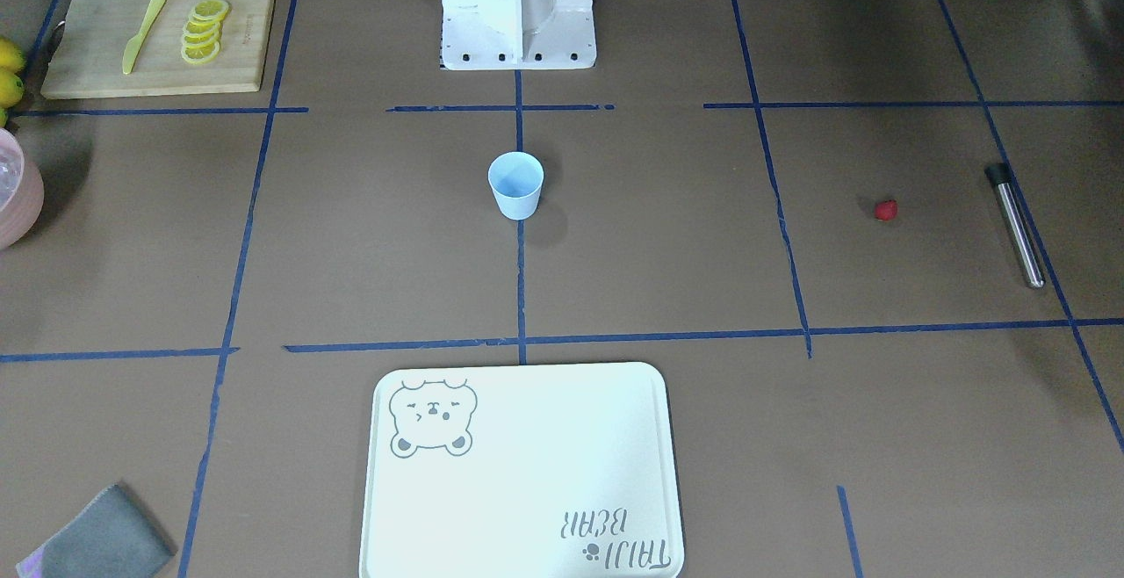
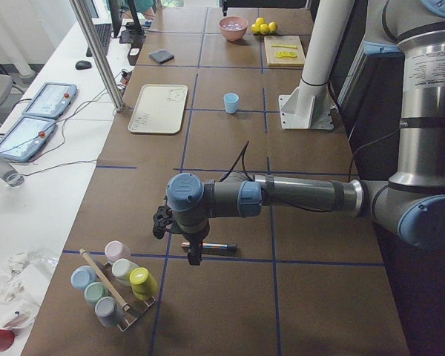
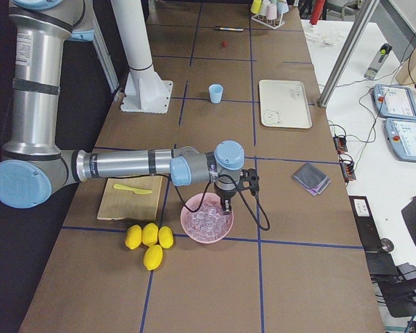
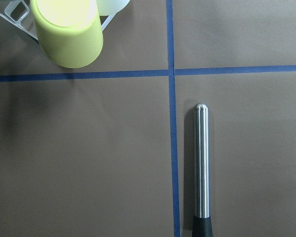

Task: Mash ice and strawberries in cup
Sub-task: 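Lower the right gripper into the pink bowl of ice cubes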

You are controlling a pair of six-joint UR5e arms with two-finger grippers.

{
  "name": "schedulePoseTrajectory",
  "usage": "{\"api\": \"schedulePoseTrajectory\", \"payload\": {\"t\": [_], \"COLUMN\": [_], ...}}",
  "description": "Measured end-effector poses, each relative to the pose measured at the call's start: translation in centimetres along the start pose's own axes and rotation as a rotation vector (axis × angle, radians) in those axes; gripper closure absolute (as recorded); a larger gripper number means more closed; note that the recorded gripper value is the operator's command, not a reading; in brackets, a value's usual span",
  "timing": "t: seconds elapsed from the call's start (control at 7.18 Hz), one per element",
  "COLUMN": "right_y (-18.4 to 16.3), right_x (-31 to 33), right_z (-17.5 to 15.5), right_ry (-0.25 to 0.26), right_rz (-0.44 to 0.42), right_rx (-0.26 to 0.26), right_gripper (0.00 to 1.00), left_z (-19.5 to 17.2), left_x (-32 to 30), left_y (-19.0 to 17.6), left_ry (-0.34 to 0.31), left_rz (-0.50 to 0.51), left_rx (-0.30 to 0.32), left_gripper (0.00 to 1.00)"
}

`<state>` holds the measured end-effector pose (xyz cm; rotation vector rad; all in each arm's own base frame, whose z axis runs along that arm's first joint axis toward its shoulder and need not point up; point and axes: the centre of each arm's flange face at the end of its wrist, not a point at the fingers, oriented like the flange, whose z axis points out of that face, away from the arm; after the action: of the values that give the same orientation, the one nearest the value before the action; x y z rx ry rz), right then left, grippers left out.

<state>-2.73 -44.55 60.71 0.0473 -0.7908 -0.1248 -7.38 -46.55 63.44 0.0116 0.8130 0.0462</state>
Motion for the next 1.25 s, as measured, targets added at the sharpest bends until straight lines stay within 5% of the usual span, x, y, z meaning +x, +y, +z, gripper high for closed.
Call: {"api": "schedulePoseTrajectory", "payload": {"t": [1.25], "right_y": [0.8], "right_x": [-0.9], "right_z": [4.5], "right_ry": [0.015], "right_rz": [0.003], "right_rx": [-0.098], "right_gripper": [0.48], "left_z": [-0.7], "left_x": [0.7], "left_y": [-0.5], "left_ry": [-0.003], "left_rz": [0.018], "left_rx": [0.018], "left_gripper": [0.0]}}
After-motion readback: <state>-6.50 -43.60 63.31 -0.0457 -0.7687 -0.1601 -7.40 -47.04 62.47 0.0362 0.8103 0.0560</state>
